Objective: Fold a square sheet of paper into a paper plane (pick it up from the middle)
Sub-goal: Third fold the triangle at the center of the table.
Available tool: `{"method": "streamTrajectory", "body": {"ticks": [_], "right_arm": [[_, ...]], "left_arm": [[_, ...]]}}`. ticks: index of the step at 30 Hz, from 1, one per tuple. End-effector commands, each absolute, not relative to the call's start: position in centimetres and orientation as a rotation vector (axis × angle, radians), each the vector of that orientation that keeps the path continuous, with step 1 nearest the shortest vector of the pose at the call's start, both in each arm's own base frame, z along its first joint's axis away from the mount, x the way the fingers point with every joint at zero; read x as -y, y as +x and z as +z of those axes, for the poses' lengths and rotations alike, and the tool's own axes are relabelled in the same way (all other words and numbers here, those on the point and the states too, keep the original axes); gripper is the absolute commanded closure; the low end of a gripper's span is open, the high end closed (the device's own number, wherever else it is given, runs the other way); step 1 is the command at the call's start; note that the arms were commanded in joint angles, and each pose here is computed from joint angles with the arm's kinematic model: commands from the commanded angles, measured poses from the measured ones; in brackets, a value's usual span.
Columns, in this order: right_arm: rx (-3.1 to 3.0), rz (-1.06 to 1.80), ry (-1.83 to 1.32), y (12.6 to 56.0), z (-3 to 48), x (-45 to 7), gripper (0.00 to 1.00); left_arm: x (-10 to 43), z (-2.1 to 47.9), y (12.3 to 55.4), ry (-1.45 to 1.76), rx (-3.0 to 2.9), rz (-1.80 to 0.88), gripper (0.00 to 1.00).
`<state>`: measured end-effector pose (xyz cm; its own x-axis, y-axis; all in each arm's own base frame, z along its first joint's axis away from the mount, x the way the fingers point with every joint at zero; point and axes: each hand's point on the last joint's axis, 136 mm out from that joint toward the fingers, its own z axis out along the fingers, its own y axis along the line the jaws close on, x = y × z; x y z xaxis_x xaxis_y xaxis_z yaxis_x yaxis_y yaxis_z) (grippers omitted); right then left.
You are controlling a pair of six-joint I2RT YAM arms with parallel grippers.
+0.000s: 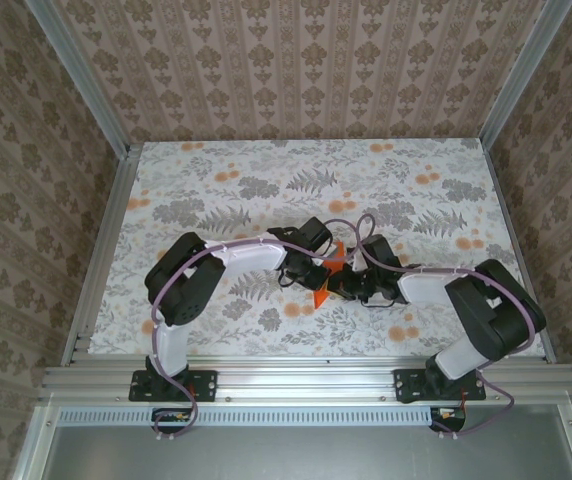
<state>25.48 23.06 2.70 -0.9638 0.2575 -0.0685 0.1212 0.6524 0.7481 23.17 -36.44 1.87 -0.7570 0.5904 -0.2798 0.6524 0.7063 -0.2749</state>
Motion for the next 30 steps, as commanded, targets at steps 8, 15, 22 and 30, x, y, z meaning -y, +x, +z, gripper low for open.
{"method": "streamTrajectory", "body": {"ticks": [8,15,22,30], "right_arm": [[-2.738,1.142,0.395,25.2,-0.8,-22.9,0.92],[-2.671,1.158,0.360,25.2,2.2,-22.7,0.91],[-2.639,1.183,0.361,24.5,3.1,-22.8,0.91],[-2.605,1.246,0.359,24.8,2.8,-24.4,0.91]], "left_arm": [[31.1,-2.1,22.5,0.951,-2.905,-0.254,1.00],[30.7,-2.2,22.7,0.922,-2.909,-0.235,1.00],[30.6,-2.3,22.8,0.894,-2.916,-0.265,1.00],[30.7,-2.4,22.7,0.891,-2.924,-0.293,1.00]]}}
